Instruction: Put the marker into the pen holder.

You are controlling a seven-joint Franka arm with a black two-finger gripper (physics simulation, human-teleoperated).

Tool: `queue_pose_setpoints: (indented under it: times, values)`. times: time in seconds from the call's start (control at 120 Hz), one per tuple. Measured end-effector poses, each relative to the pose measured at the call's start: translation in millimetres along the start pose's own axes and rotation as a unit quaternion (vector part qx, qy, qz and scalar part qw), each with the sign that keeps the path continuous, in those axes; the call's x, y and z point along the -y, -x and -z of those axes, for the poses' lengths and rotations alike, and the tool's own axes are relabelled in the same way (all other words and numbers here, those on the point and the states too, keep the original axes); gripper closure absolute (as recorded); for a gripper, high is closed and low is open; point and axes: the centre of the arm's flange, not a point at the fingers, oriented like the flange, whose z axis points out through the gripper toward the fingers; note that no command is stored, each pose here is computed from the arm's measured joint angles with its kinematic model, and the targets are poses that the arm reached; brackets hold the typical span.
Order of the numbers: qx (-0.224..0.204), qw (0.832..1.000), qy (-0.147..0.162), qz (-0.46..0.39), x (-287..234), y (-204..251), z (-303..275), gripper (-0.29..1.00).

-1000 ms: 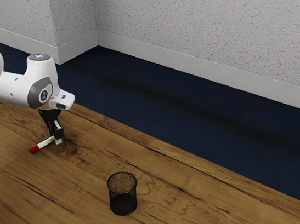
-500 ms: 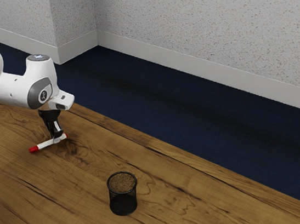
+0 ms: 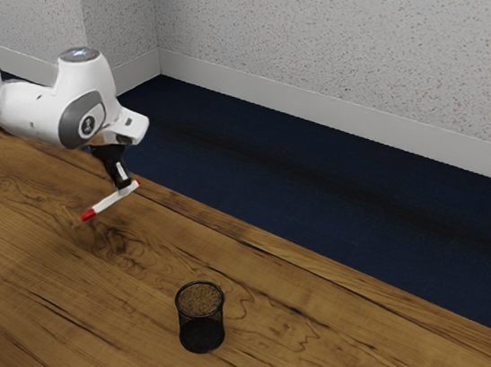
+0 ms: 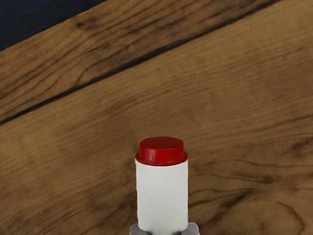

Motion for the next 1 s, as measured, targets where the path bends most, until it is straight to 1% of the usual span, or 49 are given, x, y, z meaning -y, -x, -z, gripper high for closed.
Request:
queue_pose_setpoints:
  times: [0.092, 0.208, 0.3, 0.475, 0.675, 0.842, 1.0]
  values:
    - [-0.029, 0.999, 0.003, -0.032, -45.5, -34.5, 29.1, 0.79]
    - [-0.064, 0.995, 0.017, -0.072, -111.7, -71.6, 60.2, 0.79]
    - [-0.083, 0.992, 0.028, -0.091, -148.5, -87.3, 76.3, 0.79]
    - [-0.105, 0.987, 0.053, -0.106, -199.4, -102.9, 88.3, 0.79]
    - [-0.108, 0.985, 0.085, -0.106, -240.3, -107.2, 80.0, 0.79]
    - [-0.093, 0.987, 0.104, -0.084, -243.9, -95.4, 61.0, 0.79]
    - [-0.087, 0.987, 0.111, -0.074, -245.0, -92.0, 53.6, 0.79]
